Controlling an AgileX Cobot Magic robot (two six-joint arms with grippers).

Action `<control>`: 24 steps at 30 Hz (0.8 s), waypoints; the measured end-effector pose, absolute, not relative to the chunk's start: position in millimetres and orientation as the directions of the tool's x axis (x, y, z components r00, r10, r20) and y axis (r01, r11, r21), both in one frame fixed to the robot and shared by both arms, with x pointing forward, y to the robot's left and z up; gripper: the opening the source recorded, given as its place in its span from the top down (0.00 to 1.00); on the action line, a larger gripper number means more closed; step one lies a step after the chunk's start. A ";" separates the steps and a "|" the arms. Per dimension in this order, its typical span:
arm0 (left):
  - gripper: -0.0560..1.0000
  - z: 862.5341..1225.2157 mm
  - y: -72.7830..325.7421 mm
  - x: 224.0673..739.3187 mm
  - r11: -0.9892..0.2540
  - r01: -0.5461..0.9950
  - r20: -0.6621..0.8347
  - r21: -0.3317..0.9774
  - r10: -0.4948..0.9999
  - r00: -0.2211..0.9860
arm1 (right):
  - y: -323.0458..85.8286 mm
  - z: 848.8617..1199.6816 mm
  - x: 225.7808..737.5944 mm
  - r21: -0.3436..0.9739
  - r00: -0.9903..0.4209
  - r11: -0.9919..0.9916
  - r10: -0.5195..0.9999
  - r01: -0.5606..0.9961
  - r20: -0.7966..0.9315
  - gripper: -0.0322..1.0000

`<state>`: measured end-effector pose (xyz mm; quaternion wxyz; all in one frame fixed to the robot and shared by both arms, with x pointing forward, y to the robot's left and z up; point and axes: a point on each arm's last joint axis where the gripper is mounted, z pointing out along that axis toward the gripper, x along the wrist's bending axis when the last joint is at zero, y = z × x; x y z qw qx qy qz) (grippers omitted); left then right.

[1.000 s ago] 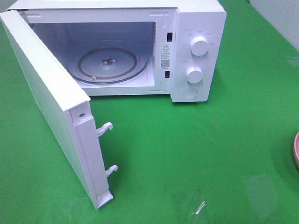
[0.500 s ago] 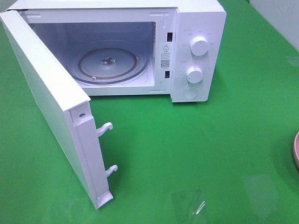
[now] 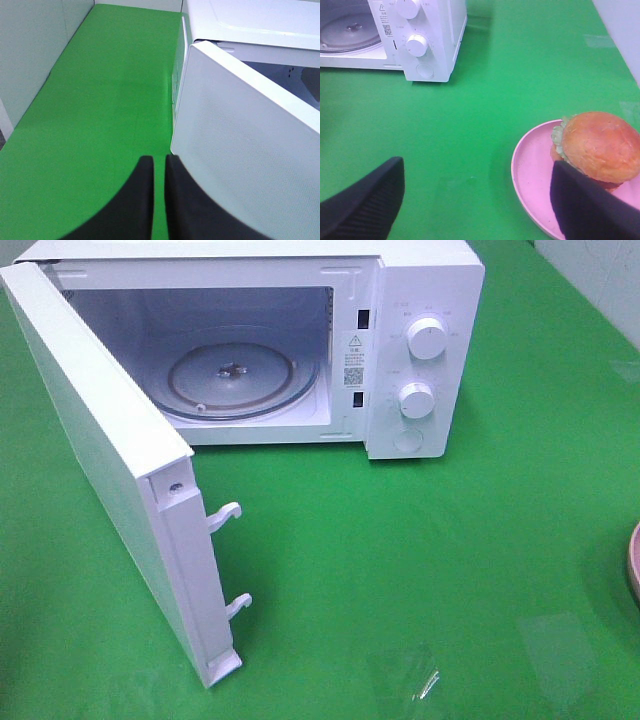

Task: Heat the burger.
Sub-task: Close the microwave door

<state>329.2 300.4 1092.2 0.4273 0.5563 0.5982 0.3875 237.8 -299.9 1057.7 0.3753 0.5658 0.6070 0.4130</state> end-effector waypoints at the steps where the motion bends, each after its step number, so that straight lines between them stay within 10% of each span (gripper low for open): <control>1: 0.91 1091.7 300.6 334.5 0.081 0.337 -0.080 0.938 0.997 -0.017 | -299.9 1057.7 237.8 0.926 -0.078 0.019 0.997 0.377 0.012 0.23; 24: 0.95 1024.0 305.9 422.9 0.101 0.092 -0.097 0.991 0.994 -0.044 | -299.9 1057.7 237.8 0.926 -0.078 0.019 0.997 0.377 0.012 0.23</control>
